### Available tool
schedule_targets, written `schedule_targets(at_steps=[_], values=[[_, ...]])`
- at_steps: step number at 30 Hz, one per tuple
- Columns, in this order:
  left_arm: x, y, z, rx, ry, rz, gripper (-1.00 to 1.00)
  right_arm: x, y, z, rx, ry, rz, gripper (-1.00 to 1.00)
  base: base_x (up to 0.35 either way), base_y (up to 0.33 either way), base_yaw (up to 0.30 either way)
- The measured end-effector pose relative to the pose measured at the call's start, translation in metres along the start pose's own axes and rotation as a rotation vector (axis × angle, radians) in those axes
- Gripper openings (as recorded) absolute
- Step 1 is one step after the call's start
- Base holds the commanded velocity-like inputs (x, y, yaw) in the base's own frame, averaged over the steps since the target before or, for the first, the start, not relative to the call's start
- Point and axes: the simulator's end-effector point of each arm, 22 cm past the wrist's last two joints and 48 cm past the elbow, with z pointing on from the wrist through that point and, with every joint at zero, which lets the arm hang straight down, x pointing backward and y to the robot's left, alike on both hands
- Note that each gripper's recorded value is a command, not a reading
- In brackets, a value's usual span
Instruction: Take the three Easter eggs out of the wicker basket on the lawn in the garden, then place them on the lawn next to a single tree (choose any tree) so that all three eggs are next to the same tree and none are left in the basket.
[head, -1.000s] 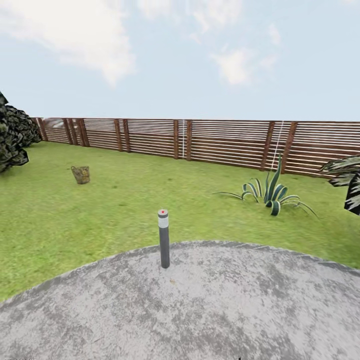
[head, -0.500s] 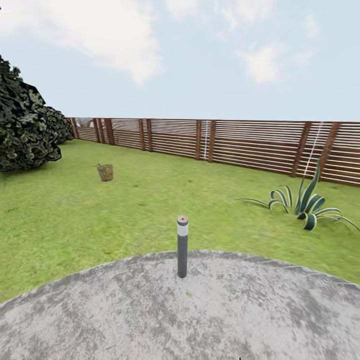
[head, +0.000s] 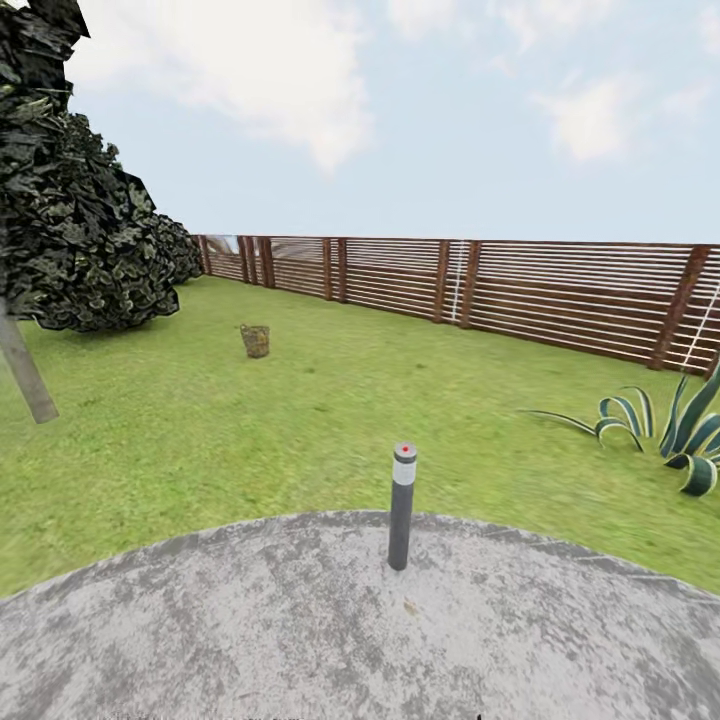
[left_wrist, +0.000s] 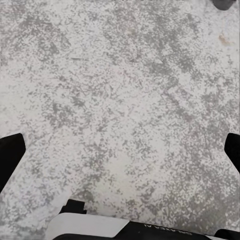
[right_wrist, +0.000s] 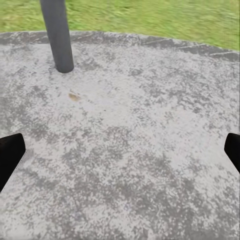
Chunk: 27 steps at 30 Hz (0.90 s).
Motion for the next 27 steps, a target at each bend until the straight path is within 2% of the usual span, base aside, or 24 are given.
schedule_targets(at_steps=[6, 18, 27], values=[[-0.0004, 0.0024, -0.0001, -0.003, -0.001, 0.0, 1.0, 0.0, -0.0001, -0.0002, 0.0, 0.0, 0.0, 1.0, 0.044, 0.0, 0.279], [-0.0007, 0.004, -0.0001, -0.006, -0.001, -0.007, 1.0, 0.0, 0.0, -0.0003, 0.0, 0.0, 0.0, 1.0, 0.282, 0.0, 0.279], [-0.0006, 0.004, 0.0001, -0.006, -0.001, -0.006, 1.0, 0.0, -0.0001, 0.0, 0.0, 0.0, 0.0, 1.0, 0.032, 0.0, 0.279]])
